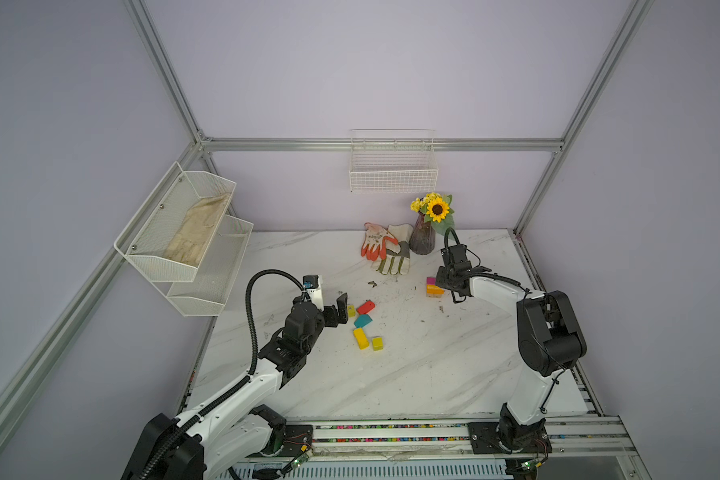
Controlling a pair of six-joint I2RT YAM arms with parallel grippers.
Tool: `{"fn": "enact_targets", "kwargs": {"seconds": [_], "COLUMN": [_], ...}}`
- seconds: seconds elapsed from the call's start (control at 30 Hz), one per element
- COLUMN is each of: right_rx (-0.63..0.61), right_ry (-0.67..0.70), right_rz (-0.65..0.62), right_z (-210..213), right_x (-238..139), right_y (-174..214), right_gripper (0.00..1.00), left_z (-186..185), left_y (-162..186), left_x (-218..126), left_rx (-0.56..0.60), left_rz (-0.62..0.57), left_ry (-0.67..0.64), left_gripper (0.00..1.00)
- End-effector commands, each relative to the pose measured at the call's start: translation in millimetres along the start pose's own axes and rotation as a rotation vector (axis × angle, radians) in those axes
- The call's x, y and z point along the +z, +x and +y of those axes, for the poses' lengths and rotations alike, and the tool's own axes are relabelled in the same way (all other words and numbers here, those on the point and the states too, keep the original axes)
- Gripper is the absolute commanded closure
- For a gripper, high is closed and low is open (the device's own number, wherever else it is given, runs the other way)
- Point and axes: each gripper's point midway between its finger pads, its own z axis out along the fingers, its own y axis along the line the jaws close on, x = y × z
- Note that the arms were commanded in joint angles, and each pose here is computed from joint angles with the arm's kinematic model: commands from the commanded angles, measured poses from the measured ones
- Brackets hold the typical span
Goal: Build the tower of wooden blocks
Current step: 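Lower the pink block onto the magenta block with the right gripper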
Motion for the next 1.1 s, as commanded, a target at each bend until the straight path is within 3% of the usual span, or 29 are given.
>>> {"fn": "enact_targets", "kwargs": {"seconds": [0.0, 0.4, 1.07], "right_rx": [0.01, -0.043, -0.123], "right_ry": [-0.037, -0.059, -0.059], "right_rz": [-0.02, 0.002, 0.064], "right_z": [7.4, 15.3, 28.5], "right_x": [-8.6, -5.7, 15.7], "right_y": [-8.3, -5.0, 8.3], "right_gripper": [1.0, 0.97, 0.92], "left_z": [-13.1, -8.6, -11.9], "left_y": [-49.8, -69.3, -65.7], "left_x": [-9.4, -33.2, -25.9], "left_rx": [-0.039, -0.051, -0.05], "left_rz": [-0.111, -0.187, -0.157], "left_ry": [0.039, 0.038, 0.044], "left_gripper": [0.0, 0.0, 0.0]}}
